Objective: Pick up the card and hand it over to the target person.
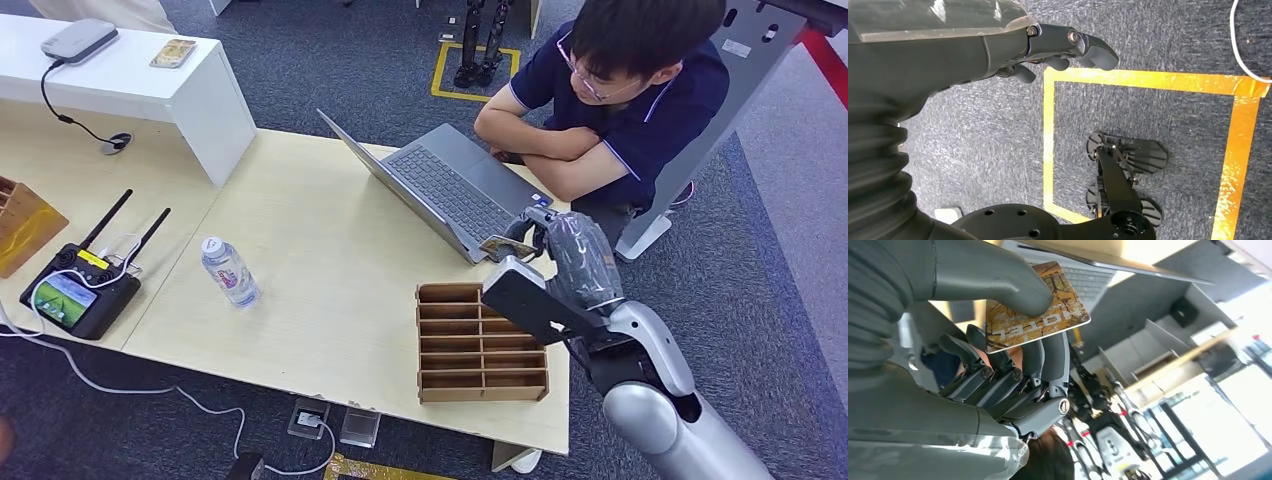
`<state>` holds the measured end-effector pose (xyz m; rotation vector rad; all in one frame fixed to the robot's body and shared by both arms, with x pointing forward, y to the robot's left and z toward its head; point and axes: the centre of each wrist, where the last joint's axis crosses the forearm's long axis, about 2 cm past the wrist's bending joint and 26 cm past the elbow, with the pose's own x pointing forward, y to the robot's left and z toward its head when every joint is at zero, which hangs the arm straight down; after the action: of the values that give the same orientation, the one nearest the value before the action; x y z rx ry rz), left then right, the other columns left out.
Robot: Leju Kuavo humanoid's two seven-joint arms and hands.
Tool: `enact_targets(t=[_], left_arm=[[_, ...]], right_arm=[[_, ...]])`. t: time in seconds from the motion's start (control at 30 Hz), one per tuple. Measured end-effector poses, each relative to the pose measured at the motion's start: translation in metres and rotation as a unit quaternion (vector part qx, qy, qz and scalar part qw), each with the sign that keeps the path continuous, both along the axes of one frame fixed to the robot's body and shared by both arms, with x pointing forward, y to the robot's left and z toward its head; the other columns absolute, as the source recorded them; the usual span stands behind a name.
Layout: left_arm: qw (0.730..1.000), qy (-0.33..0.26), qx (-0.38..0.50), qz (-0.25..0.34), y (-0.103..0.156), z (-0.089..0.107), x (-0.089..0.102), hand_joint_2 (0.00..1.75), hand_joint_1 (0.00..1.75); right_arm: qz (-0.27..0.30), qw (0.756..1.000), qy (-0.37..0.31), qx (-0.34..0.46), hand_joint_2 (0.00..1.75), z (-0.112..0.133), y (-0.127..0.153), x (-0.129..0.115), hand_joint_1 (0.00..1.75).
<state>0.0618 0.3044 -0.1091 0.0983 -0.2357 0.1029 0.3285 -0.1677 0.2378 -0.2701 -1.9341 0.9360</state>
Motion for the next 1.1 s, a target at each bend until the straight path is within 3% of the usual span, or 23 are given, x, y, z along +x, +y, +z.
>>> enact_targets(t=[0.37, 1.1], left_arm=[[1.0, 0.002, 0.003, -0.006, -0.002, 0.0, 0.0, 1.75, 0.0], [1.0, 0.007, 0.007, -0.007, -0.004, 0.0, 0.0, 1.75, 0.0]], right_arm=[[-0.081, 0.997, 0.004, 0.021, 1.75, -0.035, -0.009, 0.021, 1.69], [-0.119, 0.989, -0.079, 0.027, 1.75, -0.025, -0.013, 0.015, 1.69]])
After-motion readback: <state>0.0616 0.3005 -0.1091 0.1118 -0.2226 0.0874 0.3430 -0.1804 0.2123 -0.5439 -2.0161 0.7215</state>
